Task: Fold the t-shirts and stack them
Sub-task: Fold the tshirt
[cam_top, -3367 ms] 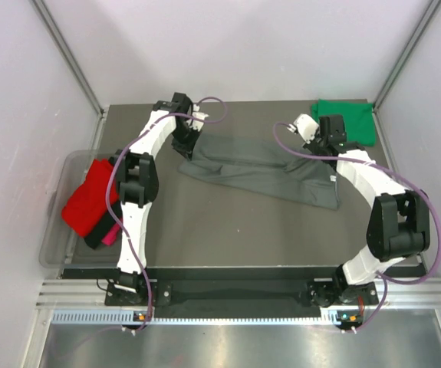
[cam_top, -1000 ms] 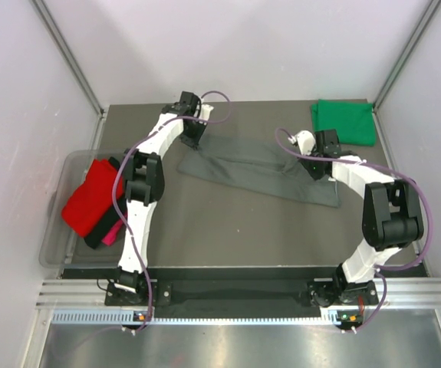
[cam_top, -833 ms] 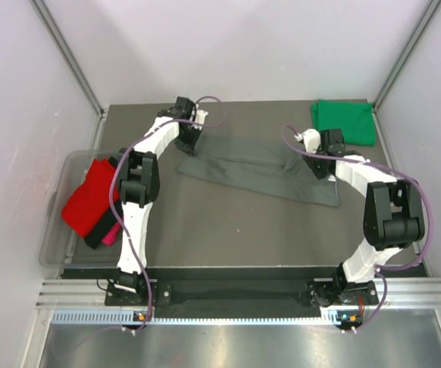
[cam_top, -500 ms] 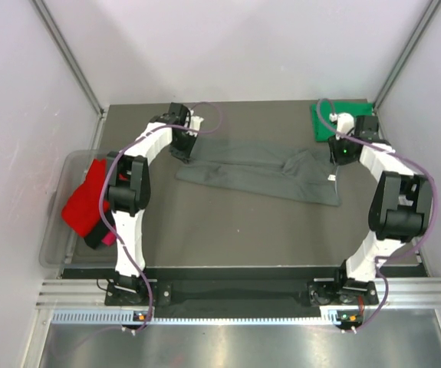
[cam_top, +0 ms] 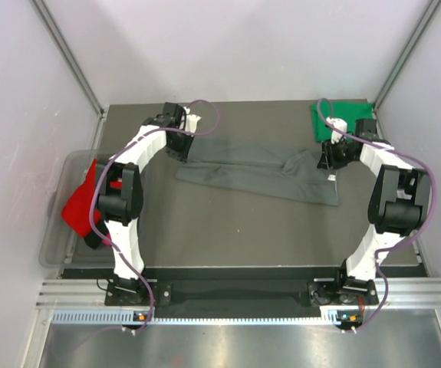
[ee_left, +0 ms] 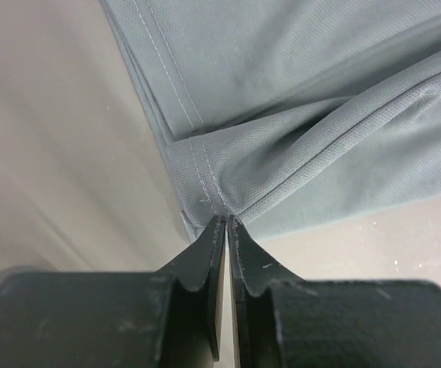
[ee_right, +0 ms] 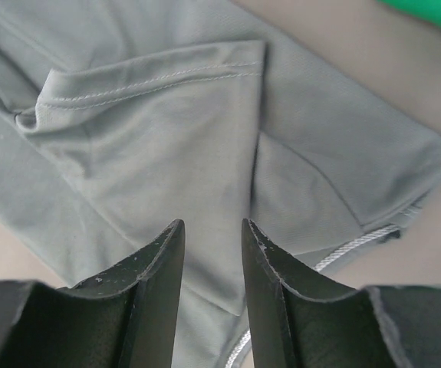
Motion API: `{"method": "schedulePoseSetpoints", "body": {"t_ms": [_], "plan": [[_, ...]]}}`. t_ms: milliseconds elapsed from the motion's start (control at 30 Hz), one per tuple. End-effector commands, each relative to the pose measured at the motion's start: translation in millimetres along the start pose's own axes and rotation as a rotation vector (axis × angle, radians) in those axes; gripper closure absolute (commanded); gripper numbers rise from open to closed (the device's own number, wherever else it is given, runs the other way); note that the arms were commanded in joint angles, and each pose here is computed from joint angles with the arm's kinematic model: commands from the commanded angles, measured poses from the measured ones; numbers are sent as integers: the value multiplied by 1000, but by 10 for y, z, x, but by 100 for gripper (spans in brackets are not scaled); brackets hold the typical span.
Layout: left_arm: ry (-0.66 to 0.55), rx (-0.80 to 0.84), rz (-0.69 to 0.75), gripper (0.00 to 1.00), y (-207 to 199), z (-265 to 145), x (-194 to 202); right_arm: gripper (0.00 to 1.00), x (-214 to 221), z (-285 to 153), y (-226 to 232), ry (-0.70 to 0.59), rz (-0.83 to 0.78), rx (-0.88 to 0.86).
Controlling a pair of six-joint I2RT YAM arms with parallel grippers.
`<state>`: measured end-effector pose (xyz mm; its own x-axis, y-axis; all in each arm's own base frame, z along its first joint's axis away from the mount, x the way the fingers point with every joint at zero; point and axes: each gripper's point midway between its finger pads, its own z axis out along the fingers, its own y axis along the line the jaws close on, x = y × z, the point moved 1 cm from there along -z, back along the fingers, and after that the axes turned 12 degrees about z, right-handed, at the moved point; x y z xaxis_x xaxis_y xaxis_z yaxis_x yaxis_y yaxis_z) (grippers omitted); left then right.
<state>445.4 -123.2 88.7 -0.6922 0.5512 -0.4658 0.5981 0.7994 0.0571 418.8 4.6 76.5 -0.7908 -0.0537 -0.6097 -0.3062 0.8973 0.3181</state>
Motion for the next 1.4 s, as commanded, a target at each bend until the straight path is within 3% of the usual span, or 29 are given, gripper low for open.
{"method": "schedulePoseSetpoints", "body": {"t_ms": [0, 233, 333, 500, 767, 800, 867, 1000, 1100, 1200, 1367], "plan": [[-73, -11, 15, 90, -8, -150, -122, 64, -80, 40, 69, -9, -24, -65], [-36, 5, 26, 90, 2, 124, -36, 63, 9, 111, 33, 17, -24, -64], [-37, -4, 34, 92, 115, 272, -216, 63, 26, 118, 22, 17, -23, -61], [-151, -89, 45, 100, 398, 215, -785, 63, 22, 83, 48, 7, -35, -60], [-157, -219, 22, 100, 624, 157, -810, 63, 56, 67, 48, 4, -39, -54], [-160, -245, 2, 97, 650, 78, -813, 63, 40, 66, 55, 0, -39, -53], [-172, -248, -14, 78, 616, -5, -794, 62, 16, 57, 49, -7, -39, -51], [-306, -232, 2, 72, 453, -512, -899, 61, -36, 29, 62, -24, -47, -50], [-320, -172, 31, 73, 273, -609, -757, 61, -56, 41, 52, -30, -48, -49], [-251, -71, 50, 78, 46, -412, -420, 61, -47, 88, 26, -19, -36, -51], [-46, 69, 24, 87, -223, -10, 159, 61, -8, 155, -25, 5, -21, -42]]}}
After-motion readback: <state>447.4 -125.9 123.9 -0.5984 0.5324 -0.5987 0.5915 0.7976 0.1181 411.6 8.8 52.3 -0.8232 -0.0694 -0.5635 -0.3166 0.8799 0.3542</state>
